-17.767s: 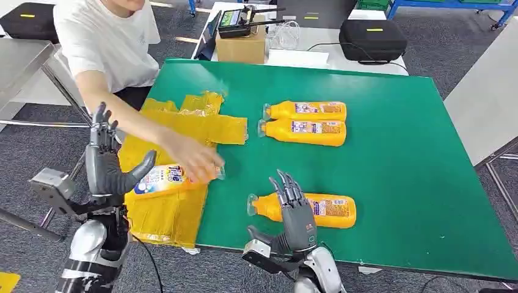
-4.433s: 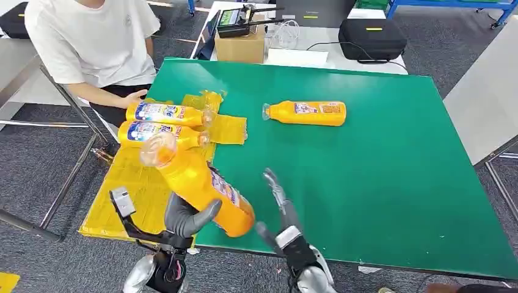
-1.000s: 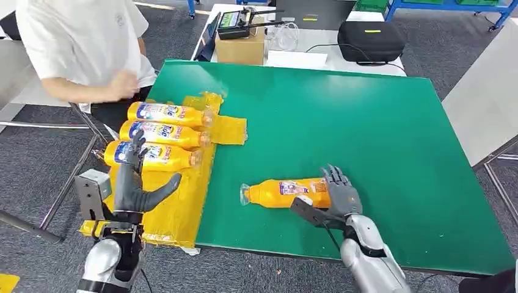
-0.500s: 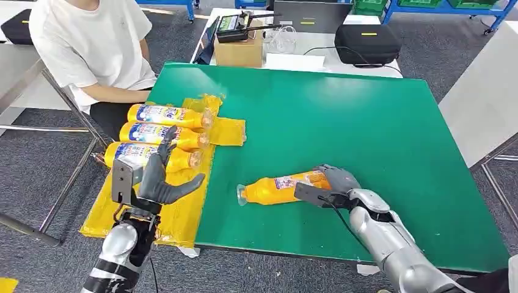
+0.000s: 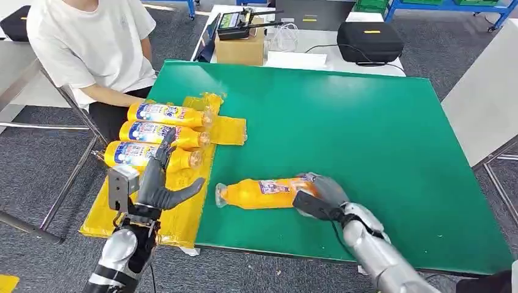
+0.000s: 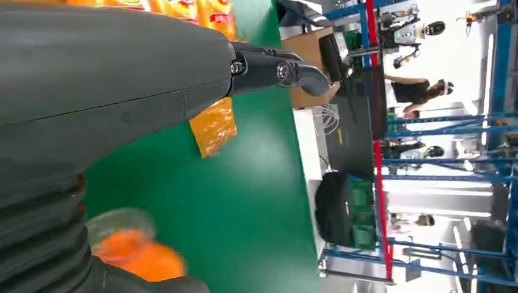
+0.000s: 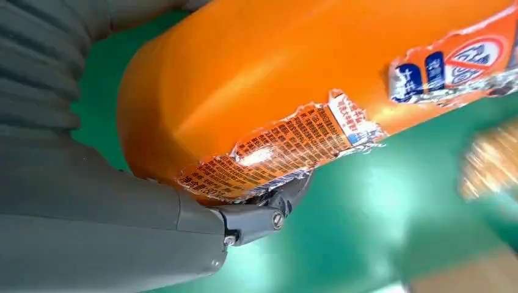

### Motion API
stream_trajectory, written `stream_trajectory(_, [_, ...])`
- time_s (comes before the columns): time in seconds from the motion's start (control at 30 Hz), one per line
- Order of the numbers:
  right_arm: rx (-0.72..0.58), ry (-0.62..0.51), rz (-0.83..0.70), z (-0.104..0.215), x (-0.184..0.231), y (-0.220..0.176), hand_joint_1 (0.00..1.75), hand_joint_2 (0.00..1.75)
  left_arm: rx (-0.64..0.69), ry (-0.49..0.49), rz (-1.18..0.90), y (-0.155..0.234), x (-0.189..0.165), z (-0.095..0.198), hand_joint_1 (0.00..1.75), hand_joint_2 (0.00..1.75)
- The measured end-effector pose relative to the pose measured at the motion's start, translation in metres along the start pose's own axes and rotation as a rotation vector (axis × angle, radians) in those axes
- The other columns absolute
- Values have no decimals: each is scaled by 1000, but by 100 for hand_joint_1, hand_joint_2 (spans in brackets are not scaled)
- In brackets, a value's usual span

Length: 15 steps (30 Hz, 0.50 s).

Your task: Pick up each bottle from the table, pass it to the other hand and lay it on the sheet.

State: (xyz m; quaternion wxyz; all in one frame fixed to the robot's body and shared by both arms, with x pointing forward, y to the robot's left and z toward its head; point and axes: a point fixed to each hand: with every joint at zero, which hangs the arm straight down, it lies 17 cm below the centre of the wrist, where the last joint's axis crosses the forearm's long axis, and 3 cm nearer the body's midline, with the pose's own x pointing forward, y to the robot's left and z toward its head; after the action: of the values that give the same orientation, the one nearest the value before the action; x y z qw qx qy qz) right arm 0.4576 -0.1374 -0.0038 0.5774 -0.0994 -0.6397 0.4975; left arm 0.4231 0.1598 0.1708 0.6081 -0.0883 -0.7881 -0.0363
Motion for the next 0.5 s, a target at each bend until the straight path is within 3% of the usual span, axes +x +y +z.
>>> stream_trajectory(0.23, [-397, -184, -389, 21, 77, -60, 175, 175, 84, 30, 228, -6, -6, 31, 0, 175])
stream_trajectory(0.37, [-588, -229, -480, 42, 92, -94, 175, 175, 138, 74, 346, -16, -16, 44, 0, 175])
stream_trajectory(0.5, [-683, -234, -527, 55, 93, -111, 175, 175, 85, 86, 374, -40, -18, 54, 0, 175])
